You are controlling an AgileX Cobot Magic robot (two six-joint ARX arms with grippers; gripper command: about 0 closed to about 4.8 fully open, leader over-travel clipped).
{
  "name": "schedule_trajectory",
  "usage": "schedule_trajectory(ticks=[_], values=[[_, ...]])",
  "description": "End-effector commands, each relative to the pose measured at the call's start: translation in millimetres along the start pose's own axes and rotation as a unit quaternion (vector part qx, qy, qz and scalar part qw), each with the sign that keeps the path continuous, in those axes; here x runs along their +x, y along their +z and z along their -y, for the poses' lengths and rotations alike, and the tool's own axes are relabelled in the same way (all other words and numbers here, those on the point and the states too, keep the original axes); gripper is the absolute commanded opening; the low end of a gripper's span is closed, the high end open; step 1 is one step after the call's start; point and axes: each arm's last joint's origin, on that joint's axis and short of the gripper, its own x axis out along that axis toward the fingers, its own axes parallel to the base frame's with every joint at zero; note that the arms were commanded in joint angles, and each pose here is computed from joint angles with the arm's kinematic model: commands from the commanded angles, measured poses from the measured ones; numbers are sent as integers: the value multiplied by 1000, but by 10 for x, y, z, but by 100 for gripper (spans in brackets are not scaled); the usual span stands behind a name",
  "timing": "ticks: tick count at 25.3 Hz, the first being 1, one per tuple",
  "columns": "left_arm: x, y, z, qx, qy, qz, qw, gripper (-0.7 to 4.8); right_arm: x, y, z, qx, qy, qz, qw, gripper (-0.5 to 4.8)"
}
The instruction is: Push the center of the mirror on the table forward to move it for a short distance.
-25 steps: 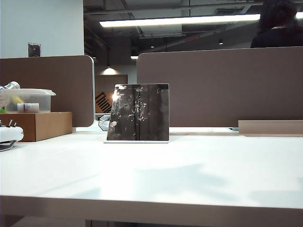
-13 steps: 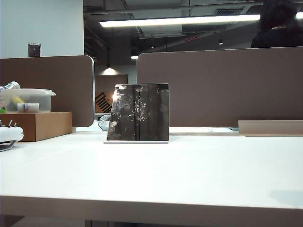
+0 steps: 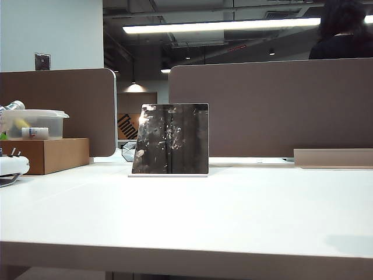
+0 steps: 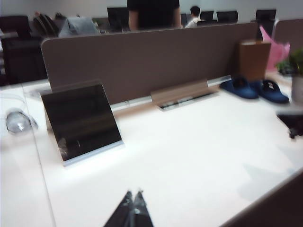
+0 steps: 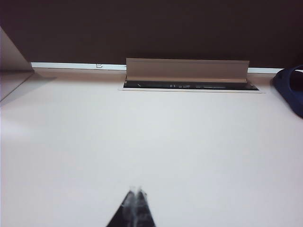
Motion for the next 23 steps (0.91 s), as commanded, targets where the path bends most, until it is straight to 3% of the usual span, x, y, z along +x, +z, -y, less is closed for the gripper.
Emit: schedule_trajectory(ticks=[1, 15, 16, 18, 23], values=[[18, -27, 1, -14, -3, -19, 1000, 21, 3, 0, -2, 1, 2, 6, 1000, -5], [20, -52, -1, -15, -1, -29, 999, 21, 3, -2, 0, 1, 0, 5, 1000, -5], [19, -50, -3, 3, 2, -27, 1000, 21, 3, -2, 0, 1, 0, 5, 1000, -5], [38, -21, -11, 36, 13, -9, 999, 21, 3, -2, 0, 1, 0, 5, 1000, -5], [290, -45, -43, 63, 57, 71, 994, 21, 3, -1, 0, 1, 0, 5, 1000, -5]])
